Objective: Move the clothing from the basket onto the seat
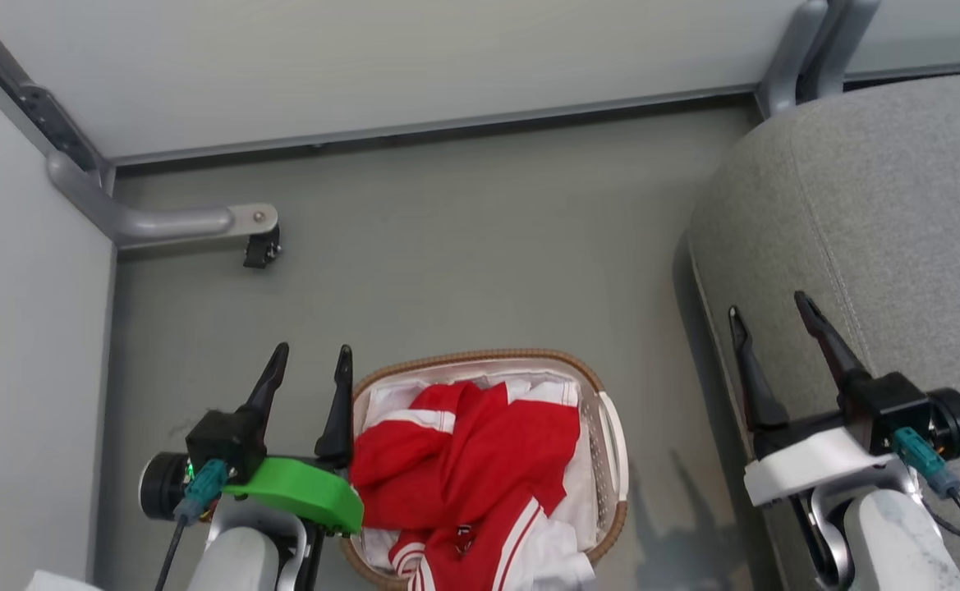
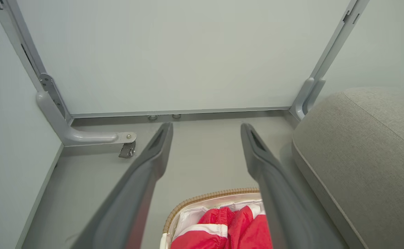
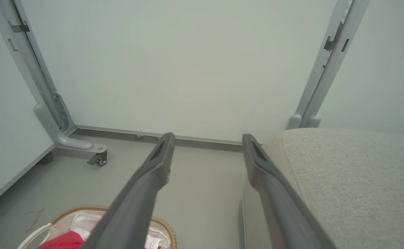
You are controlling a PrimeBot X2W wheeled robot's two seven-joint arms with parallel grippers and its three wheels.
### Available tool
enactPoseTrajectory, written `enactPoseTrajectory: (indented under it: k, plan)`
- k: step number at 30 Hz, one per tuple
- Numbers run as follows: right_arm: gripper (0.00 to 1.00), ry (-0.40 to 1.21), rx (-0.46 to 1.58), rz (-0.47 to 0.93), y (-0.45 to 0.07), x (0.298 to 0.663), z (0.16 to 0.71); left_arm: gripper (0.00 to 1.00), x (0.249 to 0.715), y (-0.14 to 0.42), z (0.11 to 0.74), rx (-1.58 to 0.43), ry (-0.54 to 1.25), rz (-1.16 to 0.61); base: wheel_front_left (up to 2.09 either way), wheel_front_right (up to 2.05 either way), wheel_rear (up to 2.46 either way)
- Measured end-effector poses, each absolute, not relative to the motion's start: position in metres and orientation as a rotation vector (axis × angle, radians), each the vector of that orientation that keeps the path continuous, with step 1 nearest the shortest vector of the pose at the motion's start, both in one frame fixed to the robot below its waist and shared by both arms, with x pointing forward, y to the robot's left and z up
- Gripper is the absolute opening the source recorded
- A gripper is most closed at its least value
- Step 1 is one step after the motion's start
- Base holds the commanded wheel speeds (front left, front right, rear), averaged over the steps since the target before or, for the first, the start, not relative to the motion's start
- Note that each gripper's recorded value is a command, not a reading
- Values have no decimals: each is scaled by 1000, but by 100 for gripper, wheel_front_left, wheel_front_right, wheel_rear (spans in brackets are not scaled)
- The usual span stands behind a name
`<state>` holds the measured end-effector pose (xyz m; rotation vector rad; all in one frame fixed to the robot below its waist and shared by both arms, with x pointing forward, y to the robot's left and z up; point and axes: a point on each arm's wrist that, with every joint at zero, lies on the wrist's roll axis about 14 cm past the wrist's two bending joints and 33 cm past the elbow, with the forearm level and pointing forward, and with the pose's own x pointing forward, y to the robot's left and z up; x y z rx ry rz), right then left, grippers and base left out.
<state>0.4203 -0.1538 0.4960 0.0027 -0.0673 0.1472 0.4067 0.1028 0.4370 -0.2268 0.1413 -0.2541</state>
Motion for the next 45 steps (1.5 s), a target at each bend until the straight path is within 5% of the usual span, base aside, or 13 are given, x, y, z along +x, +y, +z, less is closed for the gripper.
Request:
enactPoseTrajectory:
  k: [8,17,40,41,45]
  plan:
    - [100,-40,8,122,-163,458,474,100,430,64,376,-160,304,-385,0,0,0]
    - [100,55,30,75,-180,477,427,100,402,28,272,-75,607,-579,0,0,0]
    - [100,183,49,-53,-227,468,373,100,364,7,144,8,967,-761,0,0,0]
    - [100,187,47,-57,-229,468,372,89,363,5,142,8,972,-765,0,0,0]
    - [100,194,44,-67,-233,465,370,0,363,1,138,-5,984,-766,0,0,0]
